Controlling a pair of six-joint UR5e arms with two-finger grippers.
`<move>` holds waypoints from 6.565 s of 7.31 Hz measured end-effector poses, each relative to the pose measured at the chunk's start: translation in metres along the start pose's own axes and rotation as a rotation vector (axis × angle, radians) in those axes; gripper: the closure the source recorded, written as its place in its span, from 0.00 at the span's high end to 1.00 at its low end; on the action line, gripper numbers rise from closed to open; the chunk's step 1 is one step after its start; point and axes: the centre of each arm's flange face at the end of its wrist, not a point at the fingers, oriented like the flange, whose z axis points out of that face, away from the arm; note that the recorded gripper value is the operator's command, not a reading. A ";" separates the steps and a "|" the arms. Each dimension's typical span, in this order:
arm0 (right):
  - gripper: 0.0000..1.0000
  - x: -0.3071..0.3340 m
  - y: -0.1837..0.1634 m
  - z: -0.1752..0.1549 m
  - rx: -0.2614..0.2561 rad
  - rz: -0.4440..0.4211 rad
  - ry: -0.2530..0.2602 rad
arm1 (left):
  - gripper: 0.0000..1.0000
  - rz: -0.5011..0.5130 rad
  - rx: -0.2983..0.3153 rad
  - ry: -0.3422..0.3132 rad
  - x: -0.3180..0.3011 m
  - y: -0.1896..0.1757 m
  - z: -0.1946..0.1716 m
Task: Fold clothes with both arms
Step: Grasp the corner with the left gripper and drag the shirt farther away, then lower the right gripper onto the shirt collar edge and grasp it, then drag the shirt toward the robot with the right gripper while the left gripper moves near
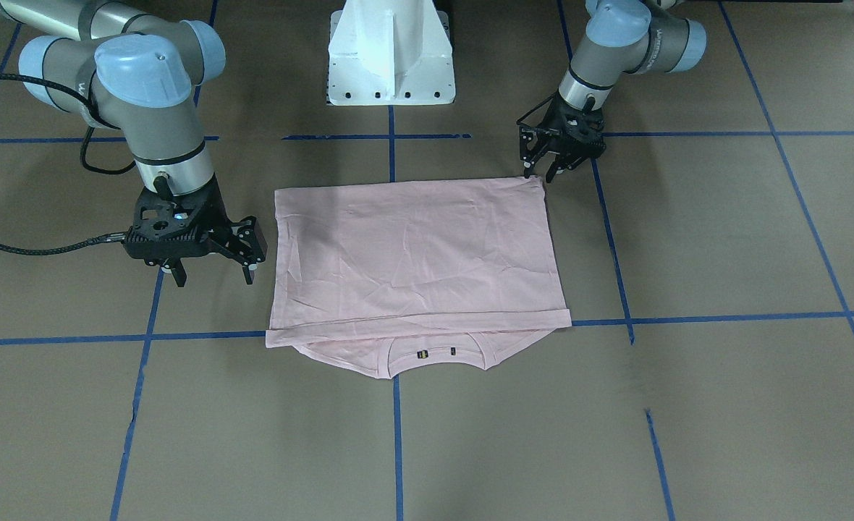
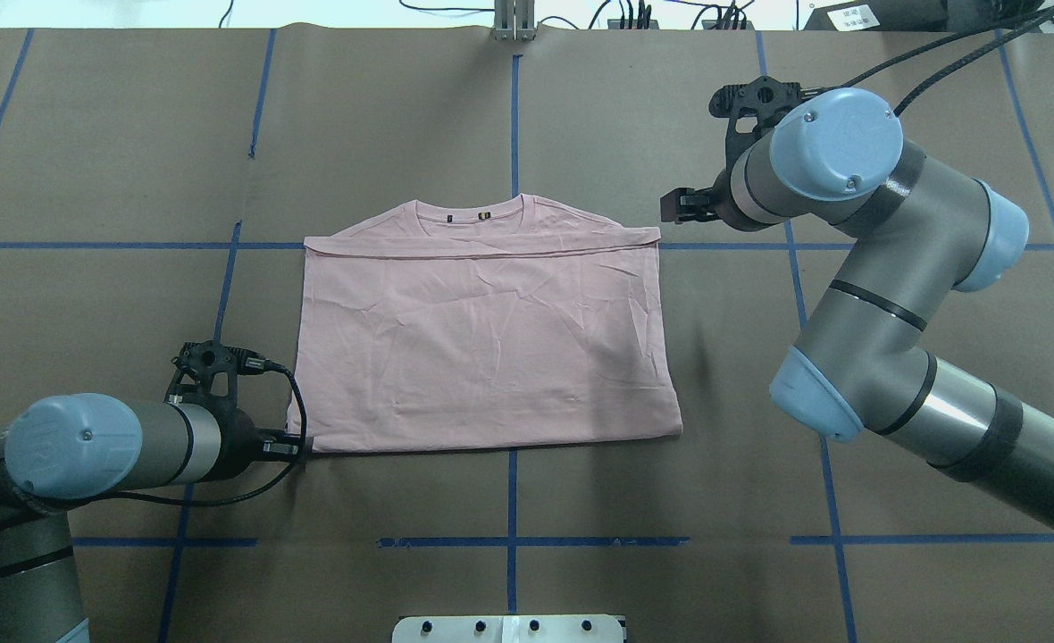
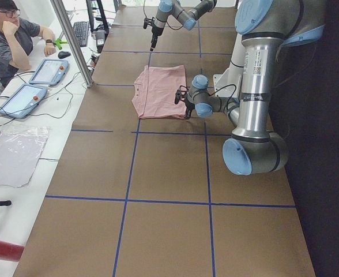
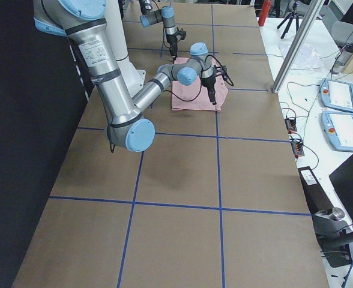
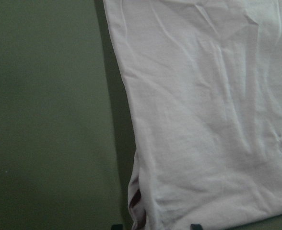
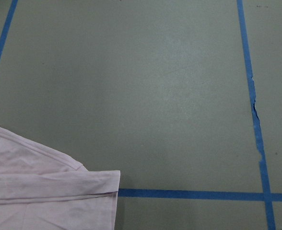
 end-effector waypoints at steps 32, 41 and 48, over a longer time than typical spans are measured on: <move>0.57 -0.306 0.088 0.079 -0.093 0.381 0.062 | 1.00 0.390 0.309 -0.260 -0.181 -0.402 0.005; 0.00 -0.293 0.097 0.074 -0.083 0.378 0.088 | 1.00 0.394 0.312 -0.255 -0.178 -0.400 0.003; 0.00 -0.182 0.276 -0.037 -0.012 0.313 0.036 | 1.00 0.345 0.309 -0.131 -0.123 -0.377 -0.003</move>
